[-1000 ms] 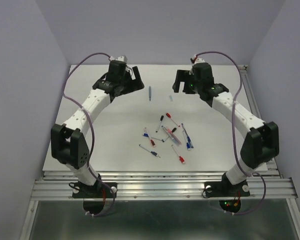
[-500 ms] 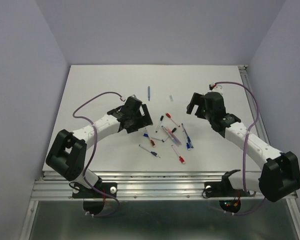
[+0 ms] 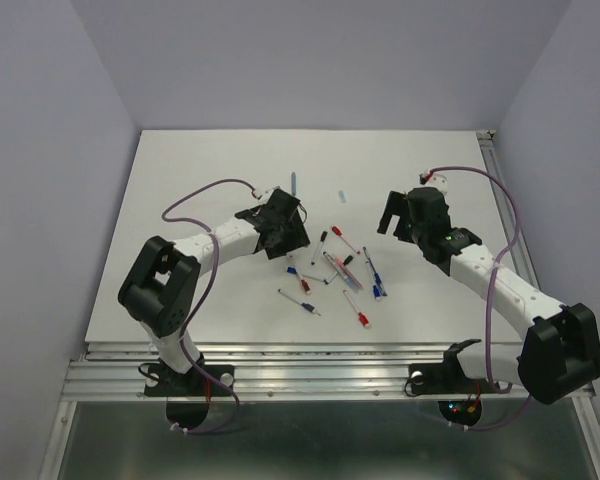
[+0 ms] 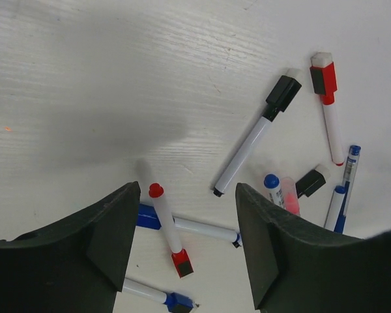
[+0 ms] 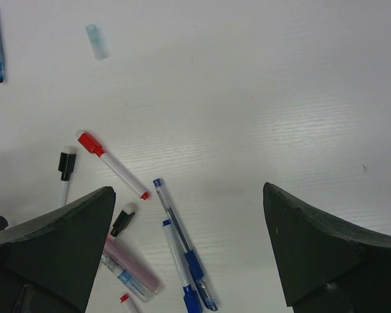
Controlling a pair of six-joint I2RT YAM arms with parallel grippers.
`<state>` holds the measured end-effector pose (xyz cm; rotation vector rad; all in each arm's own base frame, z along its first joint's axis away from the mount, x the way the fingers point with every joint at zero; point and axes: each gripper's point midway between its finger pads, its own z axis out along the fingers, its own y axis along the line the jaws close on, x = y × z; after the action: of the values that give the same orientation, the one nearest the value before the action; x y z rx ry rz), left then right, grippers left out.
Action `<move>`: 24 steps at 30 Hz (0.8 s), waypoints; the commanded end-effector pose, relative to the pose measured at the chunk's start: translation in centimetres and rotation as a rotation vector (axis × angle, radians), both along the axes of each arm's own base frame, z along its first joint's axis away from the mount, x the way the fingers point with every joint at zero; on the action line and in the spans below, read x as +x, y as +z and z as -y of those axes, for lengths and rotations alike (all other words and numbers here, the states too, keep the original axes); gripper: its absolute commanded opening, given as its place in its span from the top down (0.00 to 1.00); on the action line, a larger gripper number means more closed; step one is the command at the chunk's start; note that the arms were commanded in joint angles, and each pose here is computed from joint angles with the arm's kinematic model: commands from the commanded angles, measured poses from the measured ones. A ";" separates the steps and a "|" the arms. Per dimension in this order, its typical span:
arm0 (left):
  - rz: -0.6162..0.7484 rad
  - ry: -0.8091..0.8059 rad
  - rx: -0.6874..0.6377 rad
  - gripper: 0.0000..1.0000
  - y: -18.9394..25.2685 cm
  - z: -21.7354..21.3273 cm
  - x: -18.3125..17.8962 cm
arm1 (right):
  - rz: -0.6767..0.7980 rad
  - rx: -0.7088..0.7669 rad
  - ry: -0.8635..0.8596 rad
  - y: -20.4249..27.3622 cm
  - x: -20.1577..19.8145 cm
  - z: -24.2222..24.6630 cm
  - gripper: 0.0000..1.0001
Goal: Open the pen caps
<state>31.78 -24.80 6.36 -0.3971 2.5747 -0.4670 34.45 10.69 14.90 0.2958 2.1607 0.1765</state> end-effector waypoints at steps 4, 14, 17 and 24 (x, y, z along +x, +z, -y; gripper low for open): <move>0.008 0.008 0.118 0.33 -0.3 0.1 0.6 | 0.023 -0.037 -0.047 1.1 0.3 1.1 0.00; -0.034 0.016 0.192 0.36 -1.6 -0.4 -0.3 | 0.023 -0.058 -0.096 0.9 0.1 2.0 0.00; -0.040 0.012 0.195 0.36 -1.7 -0.3 -0.6 | 0.020 -0.059 -0.094 0.7 0.1 2.0 0.00; -0.046 -0.003 0.199 0.51 -2.0 0.6 -0.9 | 0.007 -0.066 -0.095 0.4 0.1 2.0 0.00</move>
<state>30.22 -24.70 3.32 -0.3332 2.6617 -0.2117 34.14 9.03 14.46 0.3382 2.1632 0.0725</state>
